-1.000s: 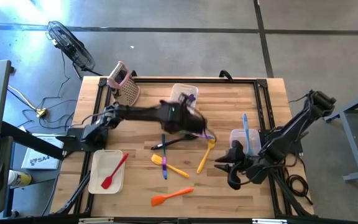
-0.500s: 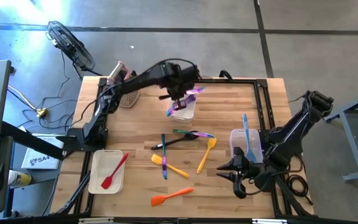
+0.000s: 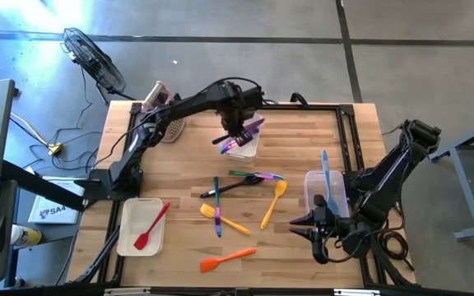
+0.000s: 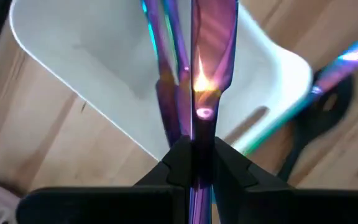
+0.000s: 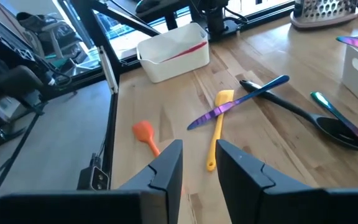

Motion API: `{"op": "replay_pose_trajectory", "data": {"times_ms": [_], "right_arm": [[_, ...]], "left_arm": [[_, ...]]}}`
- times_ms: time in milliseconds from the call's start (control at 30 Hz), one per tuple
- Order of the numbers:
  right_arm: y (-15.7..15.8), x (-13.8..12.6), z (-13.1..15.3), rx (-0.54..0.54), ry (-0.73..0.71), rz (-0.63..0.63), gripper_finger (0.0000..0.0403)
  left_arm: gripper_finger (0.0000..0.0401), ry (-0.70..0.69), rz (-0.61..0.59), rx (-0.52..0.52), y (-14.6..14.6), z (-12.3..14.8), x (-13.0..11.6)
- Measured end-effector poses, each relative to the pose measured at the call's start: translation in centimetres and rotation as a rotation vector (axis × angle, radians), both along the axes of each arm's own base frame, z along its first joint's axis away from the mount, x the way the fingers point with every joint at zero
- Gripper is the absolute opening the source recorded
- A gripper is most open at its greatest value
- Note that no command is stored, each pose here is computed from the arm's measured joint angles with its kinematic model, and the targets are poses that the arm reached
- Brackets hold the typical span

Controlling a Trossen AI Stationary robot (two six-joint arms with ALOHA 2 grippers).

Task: Pick & Place Kitchen Items
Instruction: Put the blue table knife into the top white bin

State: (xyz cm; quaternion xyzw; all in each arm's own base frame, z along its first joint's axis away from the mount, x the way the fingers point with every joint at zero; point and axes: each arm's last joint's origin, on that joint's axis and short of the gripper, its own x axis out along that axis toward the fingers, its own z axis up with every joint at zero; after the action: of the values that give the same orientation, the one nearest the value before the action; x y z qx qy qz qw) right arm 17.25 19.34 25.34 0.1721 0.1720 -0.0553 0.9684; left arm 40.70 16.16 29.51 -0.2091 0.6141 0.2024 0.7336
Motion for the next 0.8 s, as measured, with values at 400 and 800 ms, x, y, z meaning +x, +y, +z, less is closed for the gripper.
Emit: {"op": "replay_pose_trajectory", "data": {"times_ms": [400,800], "right_arm": [[-0.1,0.0,-0.1,-0.031,0.010,0.006,0.0089],[-0.1,0.0,-0.1,-0.033,0.010,0.007,0.0089]], "left_arm": [[0.0029,0.109,0.033,-0.165,0.6,-2.9,0.0],[0.0029,0.078,0.121,-0.217,2.0,-2.7,-0.5]]}}
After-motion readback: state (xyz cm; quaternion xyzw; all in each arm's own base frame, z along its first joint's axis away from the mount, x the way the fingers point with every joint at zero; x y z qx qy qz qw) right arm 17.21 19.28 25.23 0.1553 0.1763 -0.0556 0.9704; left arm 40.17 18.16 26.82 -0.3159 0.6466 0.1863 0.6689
